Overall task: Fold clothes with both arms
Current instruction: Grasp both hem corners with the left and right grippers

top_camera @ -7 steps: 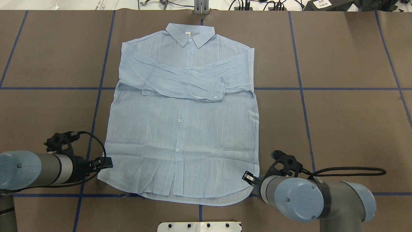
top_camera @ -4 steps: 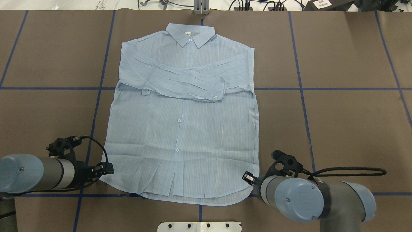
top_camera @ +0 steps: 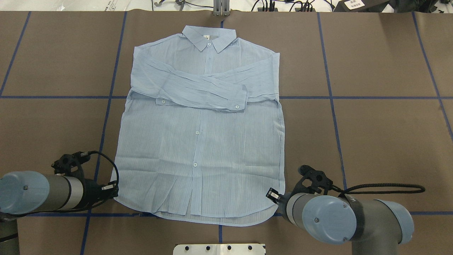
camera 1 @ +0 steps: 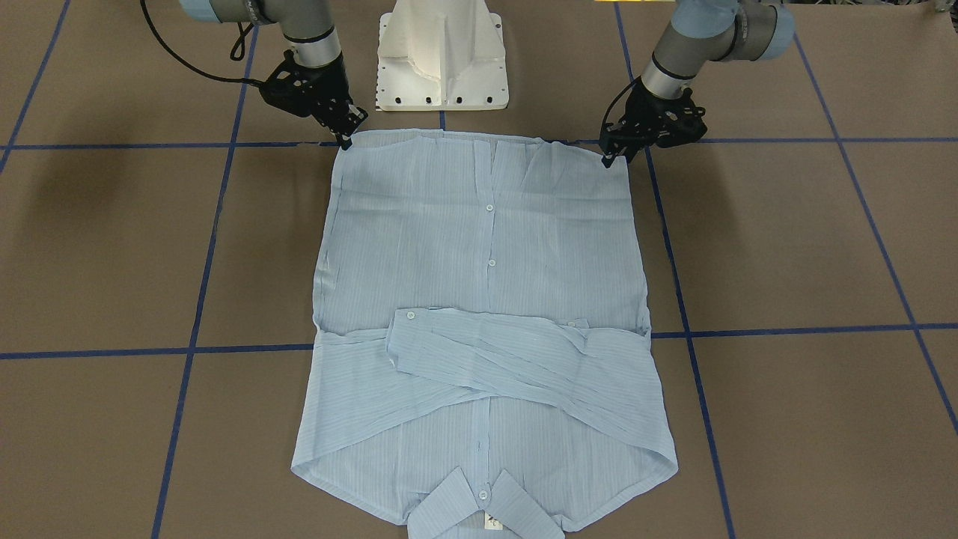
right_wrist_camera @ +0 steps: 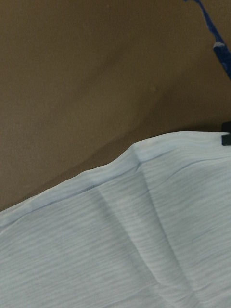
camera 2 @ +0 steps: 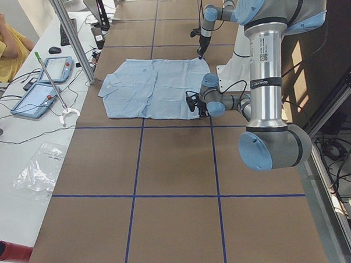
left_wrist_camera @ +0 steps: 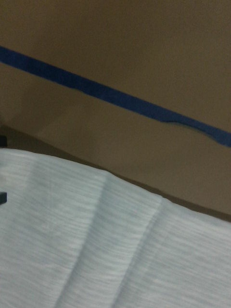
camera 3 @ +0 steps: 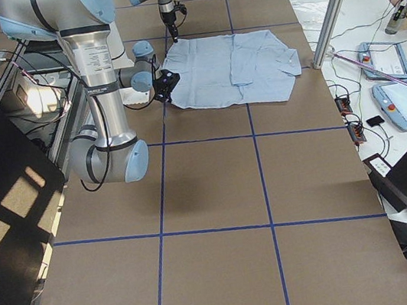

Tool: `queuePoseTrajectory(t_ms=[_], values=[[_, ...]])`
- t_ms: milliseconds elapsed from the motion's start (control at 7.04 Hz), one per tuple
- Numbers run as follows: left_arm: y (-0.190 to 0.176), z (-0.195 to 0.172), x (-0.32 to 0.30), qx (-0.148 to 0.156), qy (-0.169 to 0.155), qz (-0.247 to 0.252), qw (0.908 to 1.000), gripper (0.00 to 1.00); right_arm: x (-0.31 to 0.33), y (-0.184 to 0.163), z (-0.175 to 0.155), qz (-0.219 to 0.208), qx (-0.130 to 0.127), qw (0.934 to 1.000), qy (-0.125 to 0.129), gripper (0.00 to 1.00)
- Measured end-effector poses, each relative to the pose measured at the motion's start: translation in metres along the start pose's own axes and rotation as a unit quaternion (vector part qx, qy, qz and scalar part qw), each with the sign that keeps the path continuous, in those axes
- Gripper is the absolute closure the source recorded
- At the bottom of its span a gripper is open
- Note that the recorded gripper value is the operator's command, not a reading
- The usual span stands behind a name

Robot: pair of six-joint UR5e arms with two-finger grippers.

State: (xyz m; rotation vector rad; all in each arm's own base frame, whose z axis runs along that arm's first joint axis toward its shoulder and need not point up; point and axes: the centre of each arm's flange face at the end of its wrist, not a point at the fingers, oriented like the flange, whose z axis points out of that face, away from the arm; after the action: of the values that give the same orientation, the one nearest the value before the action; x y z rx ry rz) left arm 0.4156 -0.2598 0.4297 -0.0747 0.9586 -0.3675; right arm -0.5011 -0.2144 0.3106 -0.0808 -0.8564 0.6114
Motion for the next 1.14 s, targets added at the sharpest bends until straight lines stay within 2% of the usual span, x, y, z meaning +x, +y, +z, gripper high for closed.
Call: queuePoseTrajectory(t_ms=[142, 426, 853, 1137], values=[[0.001, -0.003, 0.001, -0.003, 0.002, -0.001, 1.0, 1.0, -0.001, 0.0, -0.001, 0.0, -0.001, 1.0, -0.001, 1.0], [0.011, -0.034, 0.016, -0.028, 0.015, 0.0, 0.9995, 1.0, -0.001, -0.002, -0.01, 0.001, -0.003, 1.0, -0.008, 1.0], [0.032, -0.101, 0.048, -0.073, 0.038, -0.031, 0.9961, 1.0, 0.018, -0.021, -0.057, 0.007, -0.007, 0.9996, -0.026, 1.0], [0.015, -0.14, 0.059, -0.066, 0.066, -0.047, 0.9945, 1.0, 0.015, -0.041, -0.079, 0.019, 0.008, 0.9993, -0.032, 1.0]])
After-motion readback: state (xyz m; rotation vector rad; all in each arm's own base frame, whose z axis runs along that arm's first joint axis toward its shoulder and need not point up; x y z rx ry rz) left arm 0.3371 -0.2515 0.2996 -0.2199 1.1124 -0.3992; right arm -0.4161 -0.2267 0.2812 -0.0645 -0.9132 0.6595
